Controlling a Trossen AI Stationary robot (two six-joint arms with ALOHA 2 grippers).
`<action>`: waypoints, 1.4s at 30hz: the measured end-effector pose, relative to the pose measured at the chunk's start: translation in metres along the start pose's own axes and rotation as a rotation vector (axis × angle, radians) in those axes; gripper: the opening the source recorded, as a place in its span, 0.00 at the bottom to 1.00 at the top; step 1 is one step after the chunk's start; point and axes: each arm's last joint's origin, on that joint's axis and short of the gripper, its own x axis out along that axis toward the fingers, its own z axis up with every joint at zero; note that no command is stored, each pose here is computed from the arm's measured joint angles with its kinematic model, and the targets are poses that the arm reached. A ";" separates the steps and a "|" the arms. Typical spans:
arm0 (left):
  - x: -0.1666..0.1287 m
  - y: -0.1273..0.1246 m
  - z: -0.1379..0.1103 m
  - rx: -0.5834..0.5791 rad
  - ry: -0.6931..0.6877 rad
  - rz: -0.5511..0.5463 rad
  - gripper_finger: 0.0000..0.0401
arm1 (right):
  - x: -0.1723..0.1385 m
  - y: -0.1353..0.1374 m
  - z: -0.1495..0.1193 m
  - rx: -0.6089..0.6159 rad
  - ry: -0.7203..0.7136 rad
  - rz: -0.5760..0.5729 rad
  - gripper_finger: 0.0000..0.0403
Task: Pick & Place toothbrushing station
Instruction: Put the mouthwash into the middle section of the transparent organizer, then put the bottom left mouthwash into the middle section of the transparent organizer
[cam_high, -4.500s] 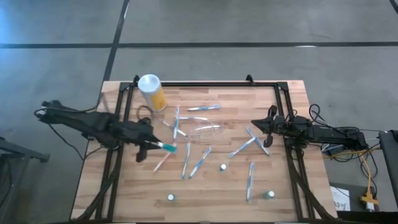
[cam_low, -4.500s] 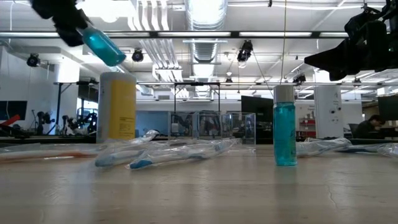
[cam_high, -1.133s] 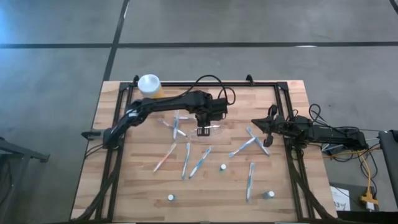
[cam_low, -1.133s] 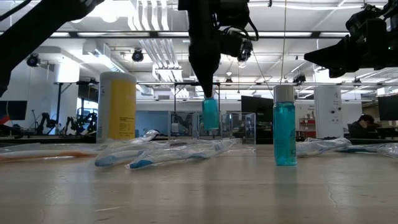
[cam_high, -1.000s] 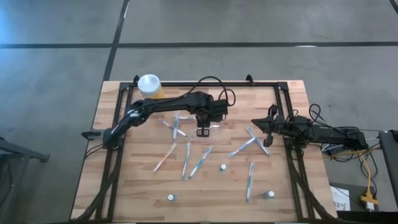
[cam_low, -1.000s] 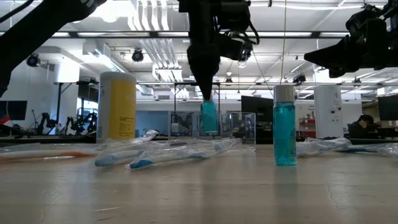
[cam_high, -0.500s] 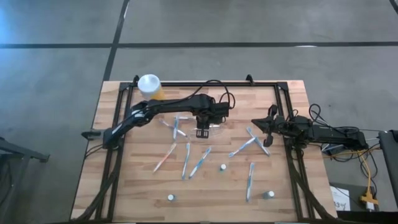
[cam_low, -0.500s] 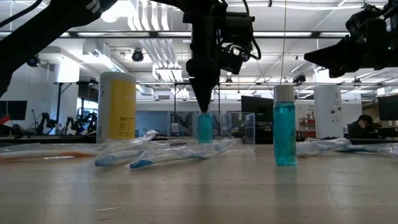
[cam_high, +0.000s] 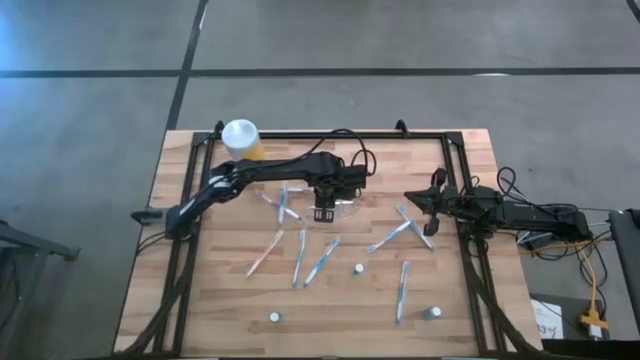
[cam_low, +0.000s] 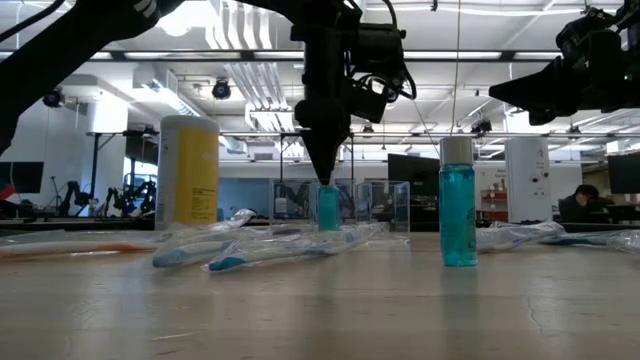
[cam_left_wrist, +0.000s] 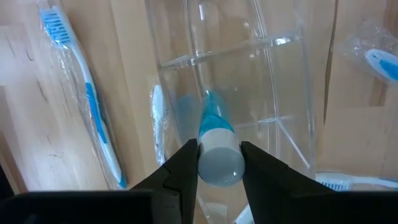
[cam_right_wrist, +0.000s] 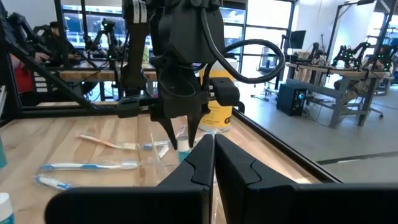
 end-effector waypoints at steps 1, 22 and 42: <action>0.001 0.000 0.000 0.000 0.002 0.000 0.28 | 0.000 0.000 0.000 0.000 0.000 0.000 0.02; 0.002 0.001 0.002 -0.024 -0.004 -0.001 0.36 | 0.000 0.000 0.000 -0.001 0.003 0.000 0.02; -0.062 0.001 -0.018 -0.109 -0.117 0.018 0.76 | 0.000 0.000 0.000 -0.001 0.003 0.000 0.02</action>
